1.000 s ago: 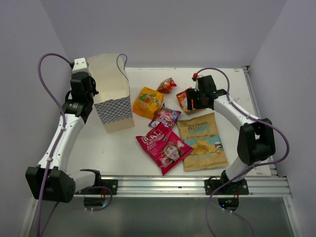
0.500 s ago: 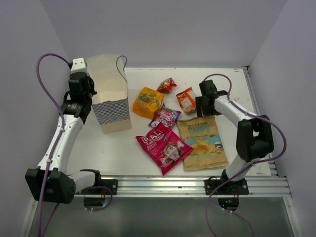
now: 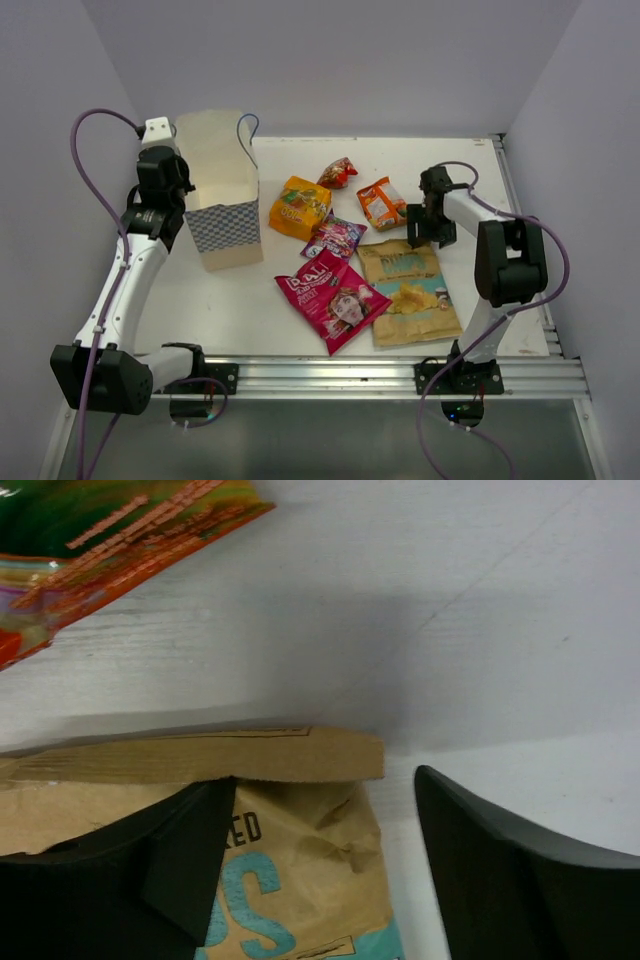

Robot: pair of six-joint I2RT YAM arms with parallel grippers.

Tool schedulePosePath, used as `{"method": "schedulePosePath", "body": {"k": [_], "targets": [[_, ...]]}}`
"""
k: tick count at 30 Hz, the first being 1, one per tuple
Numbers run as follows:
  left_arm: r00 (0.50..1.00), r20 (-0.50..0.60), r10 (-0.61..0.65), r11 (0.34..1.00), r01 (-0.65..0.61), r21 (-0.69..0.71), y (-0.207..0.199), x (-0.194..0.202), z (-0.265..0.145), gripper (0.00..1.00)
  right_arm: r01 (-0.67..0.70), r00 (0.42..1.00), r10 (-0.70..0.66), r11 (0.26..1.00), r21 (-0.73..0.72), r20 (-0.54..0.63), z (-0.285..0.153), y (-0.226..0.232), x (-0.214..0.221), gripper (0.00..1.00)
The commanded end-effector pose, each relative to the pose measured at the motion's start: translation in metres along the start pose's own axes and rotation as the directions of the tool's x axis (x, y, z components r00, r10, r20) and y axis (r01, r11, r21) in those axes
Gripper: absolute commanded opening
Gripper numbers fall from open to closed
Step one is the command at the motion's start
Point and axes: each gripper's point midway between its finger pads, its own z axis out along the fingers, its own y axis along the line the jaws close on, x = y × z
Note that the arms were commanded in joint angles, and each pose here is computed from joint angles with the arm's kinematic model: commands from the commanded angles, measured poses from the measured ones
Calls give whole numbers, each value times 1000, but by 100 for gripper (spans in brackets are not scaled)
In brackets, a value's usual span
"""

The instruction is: Place the snacks into the paper bag

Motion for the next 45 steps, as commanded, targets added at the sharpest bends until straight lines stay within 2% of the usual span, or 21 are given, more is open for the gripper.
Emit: {"method": "schedulePosePath", "body": {"k": [1, 3, 4, 5, 6, 7, 8, 12, 15, 16, 18, 19, 23, 27, 31, 38, 39, 41, 42, 44, 45], "targets": [[999, 41, -5, 1000, 4, 11, 2, -15, -3, 0, 22, 998, -28, 994, -106, -55, -3, 19, 10, 68], [999, 41, -7, 1000, 7, 9, 3, -14, -2, 0, 27, 998, -33, 994, -111, -59, -4, 20, 10, 52], [999, 37, -6, 1000, 5, 9, 3, -13, -1, 0, 31, 997, -38, 993, -115, -62, -5, 20, 11, 33], [999, 38, -6, 1000, 6, 10, 3, -13, -1, 0, 32, 997, -40, 992, -120, -61, -6, 21, 11, 22], [999, 39, -7, 1000, 7, 12, 2, -14, 0, 0, 34, 997, -41, 992, -123, -60, -7, 21, 10, 15], [999, 36, -7, 1000, 7, 15, 1, -12, 1, 0, 35, 997, -43, 992, -123, -60, -8, 21, 10, 3], [1000, 31, -4, 1000, 4, 20, 0, -11, 1, 0, 35, 997, -42, 992, -124, -57, -9, 21, 9, 0], [1000, 26, -3, 1000, 2, 22, 0, -8, 4, 0, 48, 999, -49, 990, -131, -1, -31, 21, -6, 0], [1000, 28, -4, 1000, 3, 29, -2, -9, 3, 0, 47, 988, -23, 987, -153, 156, -84, 22, -34, 0], [1000, 28, -4, 999, 3, 33, -2, -9, 3, 0, 50, 968, 2, 979, -197, 252, -119, 26, -49, 0], [1000, 23, -4, 999, 3, 47, -5, -7, 4, 0, 66, 939, 22, 968, -243, 342, -153, 36, -62, 0], [1000, 23, -4, 999, 3, 53, -6, -7, 4, 0, 84, 901, 47, 956, -280, 432, -186, 42, -73, 0], [1000, 20, -2, 998, 1, 65, -9, -6, 5, 0, 156, 763, 120, 919, -361, 635, -270, 74, -96, 0], [1000, 21, 1, 997, -3, 81, -11, -7, 4, 0, 247, 589, 285, 828, -504, 756, -350, 105, -121, 0], [1000, 23, 3, 994, -6, 112, -16, -7, 2, 0, 338, 455, 384, 760, -555, 803, -414, 126, -141, 0], [1000, -8, -9, 981, 10, 192, -28, 3, -6, 0, 511, 315, 461, 654, -558, 830, -498, 188, -160, 0], [1000, -12, -12, 981, 14, 195, -28, 4, -7, 0, 538, 268, 476, 647, -540, 838, -525, 189, -161, 0], [1000, -14, -18, 980, 21, 196, -27, 4, -12, 0, 563, 271, 470, 631, -534, 840, -529, 215, -163, 0], [1000, -10, -21, 980, 23, 197, -26, 4, -14, 0, 584, 232, 479, 627, -515, 847, -550, 216, -163, 0], [1000, -10, -26, 981, 28, 194, -24, 6, -18, 0, 604, 213, 468, 627, -492, 858, -558, 239, -159, 0], [1000, 2, -30, 981, 29, 191, -23, 3, -22, 0, 621, 149, 466, 643, -449, 872, -579, 235, -157, 0]]}}
